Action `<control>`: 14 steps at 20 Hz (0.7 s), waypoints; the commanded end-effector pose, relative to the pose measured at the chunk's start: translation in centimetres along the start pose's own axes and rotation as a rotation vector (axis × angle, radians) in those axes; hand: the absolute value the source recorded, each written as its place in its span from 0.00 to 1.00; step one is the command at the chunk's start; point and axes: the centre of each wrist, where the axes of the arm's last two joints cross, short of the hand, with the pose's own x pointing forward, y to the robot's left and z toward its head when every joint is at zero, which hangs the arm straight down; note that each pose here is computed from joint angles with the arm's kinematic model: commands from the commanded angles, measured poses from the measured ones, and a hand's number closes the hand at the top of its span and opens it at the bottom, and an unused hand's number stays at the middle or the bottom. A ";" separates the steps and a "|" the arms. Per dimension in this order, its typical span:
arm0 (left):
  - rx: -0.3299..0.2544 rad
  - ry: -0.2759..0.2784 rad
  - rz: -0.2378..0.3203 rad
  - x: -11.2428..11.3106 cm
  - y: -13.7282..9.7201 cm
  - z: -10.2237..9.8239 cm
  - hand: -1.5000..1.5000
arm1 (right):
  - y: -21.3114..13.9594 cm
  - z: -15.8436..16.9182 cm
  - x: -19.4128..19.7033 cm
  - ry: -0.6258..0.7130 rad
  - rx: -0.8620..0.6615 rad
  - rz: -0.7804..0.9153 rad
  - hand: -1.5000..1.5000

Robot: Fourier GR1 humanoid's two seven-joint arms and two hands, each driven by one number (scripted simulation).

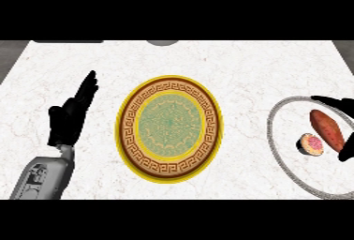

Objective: Pick the sweet potato from the placemat and place it in the plate

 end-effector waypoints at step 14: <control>0.012 0.013 0.009 0.3 -0.4 0.3 0.50 | 3.6 -1.9 -0.9 -0.017 -0.156 0.025 1.00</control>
